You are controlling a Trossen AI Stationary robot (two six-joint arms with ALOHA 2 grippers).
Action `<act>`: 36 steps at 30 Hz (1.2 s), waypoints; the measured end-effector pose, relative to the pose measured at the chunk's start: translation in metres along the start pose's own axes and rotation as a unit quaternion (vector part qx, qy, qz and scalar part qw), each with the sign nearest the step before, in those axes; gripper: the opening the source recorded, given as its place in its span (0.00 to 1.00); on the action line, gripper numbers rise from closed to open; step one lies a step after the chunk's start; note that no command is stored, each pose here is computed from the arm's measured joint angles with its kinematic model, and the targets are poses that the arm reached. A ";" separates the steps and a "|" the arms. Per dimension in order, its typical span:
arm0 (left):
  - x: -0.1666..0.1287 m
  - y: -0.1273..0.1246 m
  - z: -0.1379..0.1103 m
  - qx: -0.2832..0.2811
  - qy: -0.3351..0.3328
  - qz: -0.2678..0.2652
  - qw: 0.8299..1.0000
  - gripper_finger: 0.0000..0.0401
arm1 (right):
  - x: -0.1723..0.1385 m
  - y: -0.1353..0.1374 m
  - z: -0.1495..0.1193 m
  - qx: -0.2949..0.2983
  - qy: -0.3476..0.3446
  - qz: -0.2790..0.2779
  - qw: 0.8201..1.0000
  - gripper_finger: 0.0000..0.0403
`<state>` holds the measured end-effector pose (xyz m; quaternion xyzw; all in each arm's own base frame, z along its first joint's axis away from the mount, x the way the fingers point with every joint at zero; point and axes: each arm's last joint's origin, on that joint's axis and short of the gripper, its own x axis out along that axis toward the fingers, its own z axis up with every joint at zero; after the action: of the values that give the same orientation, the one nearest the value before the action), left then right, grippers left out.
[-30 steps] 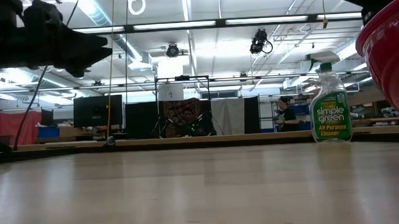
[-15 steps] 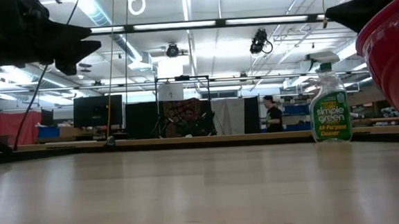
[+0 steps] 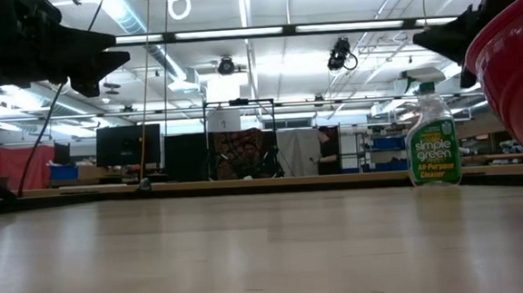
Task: Nest bowls inside each other
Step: Return to Home Position
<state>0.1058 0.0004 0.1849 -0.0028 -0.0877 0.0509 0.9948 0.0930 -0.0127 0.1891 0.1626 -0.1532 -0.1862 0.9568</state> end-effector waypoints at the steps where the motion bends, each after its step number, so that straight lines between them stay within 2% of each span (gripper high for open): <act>1: 0.000 0.000 0.000 0.001 0.001 0.000 1.000 0.58 | 0.001 -0.002 0.000 0.004 0.000 -0.010 1.000 0.03; 7: 0.000 0.000 -0.001 0.005 0.005 0.000 1.000 0.58 | 0.002 -0.006 0.000 0.044 -0.006 -0.031 0.999 0.05; 13: 0.000 0.000 -0.002 0.009 0.011 0.001 1.000 0.58 | 0.002 -0.006 0.000 -0.025 -0.003 -0.032 0.999 0.07; 20: 0.000 0.000 -0.003 0.083 0.013 0.001 0.996 0.58 | 0.002 -0.006 0.000 -0.021 -0.004 -0.032 0.999 0.06; 36: 0.000 0.000 -0.003 0.081 0.015 0.002 0.997 0.58 | 0.002 -0.006 0.000 -0.021 -0.004 -0.032 0.999 0.06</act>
<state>0.1067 0.0007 0.1820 0.0773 -0.0688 0.0594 0.9928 0.0931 -0.0193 0.1877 0.1470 -0.1476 -0.2204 0.9529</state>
